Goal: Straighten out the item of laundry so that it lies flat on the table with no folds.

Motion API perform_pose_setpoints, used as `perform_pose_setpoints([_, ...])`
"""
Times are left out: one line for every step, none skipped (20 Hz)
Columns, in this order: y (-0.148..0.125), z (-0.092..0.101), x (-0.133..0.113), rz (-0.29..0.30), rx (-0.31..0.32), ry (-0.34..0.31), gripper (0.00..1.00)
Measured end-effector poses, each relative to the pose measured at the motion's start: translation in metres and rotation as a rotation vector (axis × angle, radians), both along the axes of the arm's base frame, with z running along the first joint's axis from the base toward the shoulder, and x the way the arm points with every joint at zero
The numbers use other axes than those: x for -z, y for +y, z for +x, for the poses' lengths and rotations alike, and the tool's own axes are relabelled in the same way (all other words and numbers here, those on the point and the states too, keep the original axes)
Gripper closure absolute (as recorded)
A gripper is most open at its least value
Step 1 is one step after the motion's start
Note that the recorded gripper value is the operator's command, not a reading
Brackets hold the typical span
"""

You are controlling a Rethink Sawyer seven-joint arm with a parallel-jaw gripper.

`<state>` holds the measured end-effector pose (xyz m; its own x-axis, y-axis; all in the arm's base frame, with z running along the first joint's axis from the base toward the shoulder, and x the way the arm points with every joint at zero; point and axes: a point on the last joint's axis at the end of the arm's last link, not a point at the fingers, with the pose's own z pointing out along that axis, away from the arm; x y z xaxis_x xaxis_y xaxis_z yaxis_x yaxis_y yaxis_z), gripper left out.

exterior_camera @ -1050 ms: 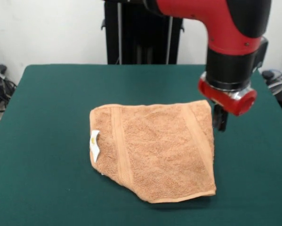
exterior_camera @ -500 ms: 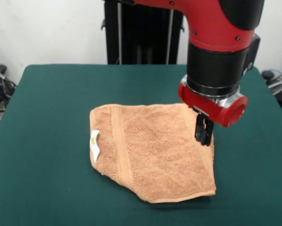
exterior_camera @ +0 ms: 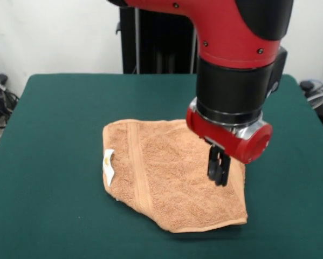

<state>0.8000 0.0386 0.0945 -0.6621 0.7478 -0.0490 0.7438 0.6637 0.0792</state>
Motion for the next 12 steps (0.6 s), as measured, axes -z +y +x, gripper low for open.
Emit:
perform_pose_setpoints([-0.004,0.004,0.001,-0.005,-0.002,-0.007,1.0])
perform_pose_setpoints([-0.006,0.006,0.002,-0.008,-0.003,-0.01,1.0])
perform_pose_setpoints([-0.01,0.009,0.002,-0.01,-0.001,-0.015,1.0])
perform_pose_setpoints([-0.016,0.013,0.003,-0.013,0.002,-0.021,1.0])
perform_pose_setpoints([-0.019,0.015,0.004,-0.015,0.003,-0.025,1.0])
perform_pose_setpoints([-0.024,0.019,0.005,-0.018,0.004,-0.032,1.0])
perform_pose_setpoints([-0.026,0.021,0.005,-0.02,0.004,-0.035,1.0])
perform_pose_setpoints([-0.029,0.024,0.006,-0.022,0.004,-0.039,1.0])
perform_pose_setpoints([-0.034,0.029,0.007,-0.028,0.002,-0.047,1.0])
perform_pose_setpoints([-0.036,0.03,0.007,-0.03,0.0,-0.049,1.0])
perform_pose_setpoints([-0.038,0.032,0.007,-0.033,-0.002,-0.051,1.0])
perform_pose_setpoints([-0.039,0.033,0.007,-0.036,-0.004,-0.053,1.0])
